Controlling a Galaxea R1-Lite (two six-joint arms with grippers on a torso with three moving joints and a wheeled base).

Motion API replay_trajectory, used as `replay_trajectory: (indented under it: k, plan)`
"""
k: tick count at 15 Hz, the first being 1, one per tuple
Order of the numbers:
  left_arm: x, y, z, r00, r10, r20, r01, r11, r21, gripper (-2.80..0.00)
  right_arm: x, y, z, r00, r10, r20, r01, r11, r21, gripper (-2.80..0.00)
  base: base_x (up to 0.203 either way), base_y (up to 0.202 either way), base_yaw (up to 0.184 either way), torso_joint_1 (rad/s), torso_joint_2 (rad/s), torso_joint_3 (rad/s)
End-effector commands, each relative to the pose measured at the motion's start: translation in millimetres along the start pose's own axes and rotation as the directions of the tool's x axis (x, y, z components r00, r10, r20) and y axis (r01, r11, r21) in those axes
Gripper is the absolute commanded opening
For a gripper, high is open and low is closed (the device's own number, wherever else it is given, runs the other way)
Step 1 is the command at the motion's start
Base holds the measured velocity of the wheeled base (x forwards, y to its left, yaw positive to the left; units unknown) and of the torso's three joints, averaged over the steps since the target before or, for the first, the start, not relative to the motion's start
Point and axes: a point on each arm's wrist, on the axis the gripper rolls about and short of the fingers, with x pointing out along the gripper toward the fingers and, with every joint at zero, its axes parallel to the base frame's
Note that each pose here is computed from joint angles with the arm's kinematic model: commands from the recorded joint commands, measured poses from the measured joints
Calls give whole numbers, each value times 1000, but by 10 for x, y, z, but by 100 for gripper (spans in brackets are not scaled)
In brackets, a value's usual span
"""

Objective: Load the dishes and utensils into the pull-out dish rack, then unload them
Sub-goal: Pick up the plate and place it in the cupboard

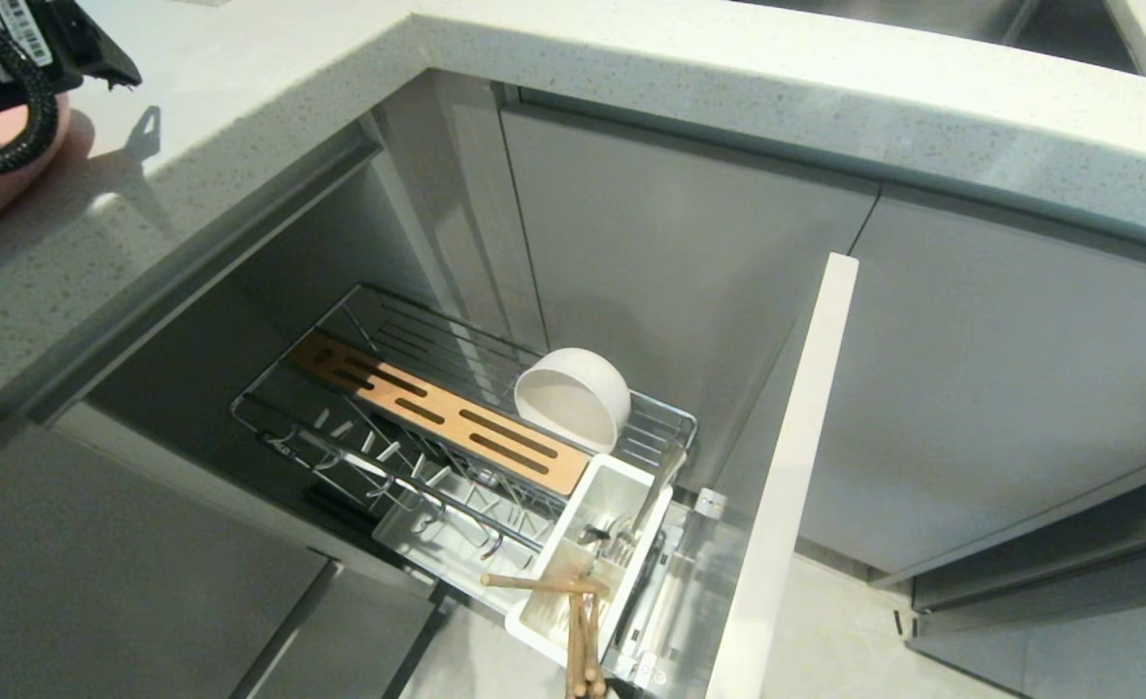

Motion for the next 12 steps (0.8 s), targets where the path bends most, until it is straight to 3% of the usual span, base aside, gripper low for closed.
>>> replay_trajectory:
  k: [1, 11, 12]
  plan:
    - [35, -28, -29, 1000, 8, -10, -8, 1000, 2, 0, 1, 0, -4, 1000, 0, -2, 0, 1000, 0, -280, 0, 0, 0, 0, 0, 0]
    - [91, -61, -106, 999, 17, -36, -17, 1000, -10, 0, 1, 0, -4, 1000, 0, -2, 0, 1000, 0, -280, 0, 0, 0, 0, 0, 0]
    - [92, -61, -108, 999, 18, -36, -18, 1000, -10, -280, 1, 0, -4, 1000, 0, -2, 0, 1000, 0, -280, 0, 0, 0, 0, 0, 0]
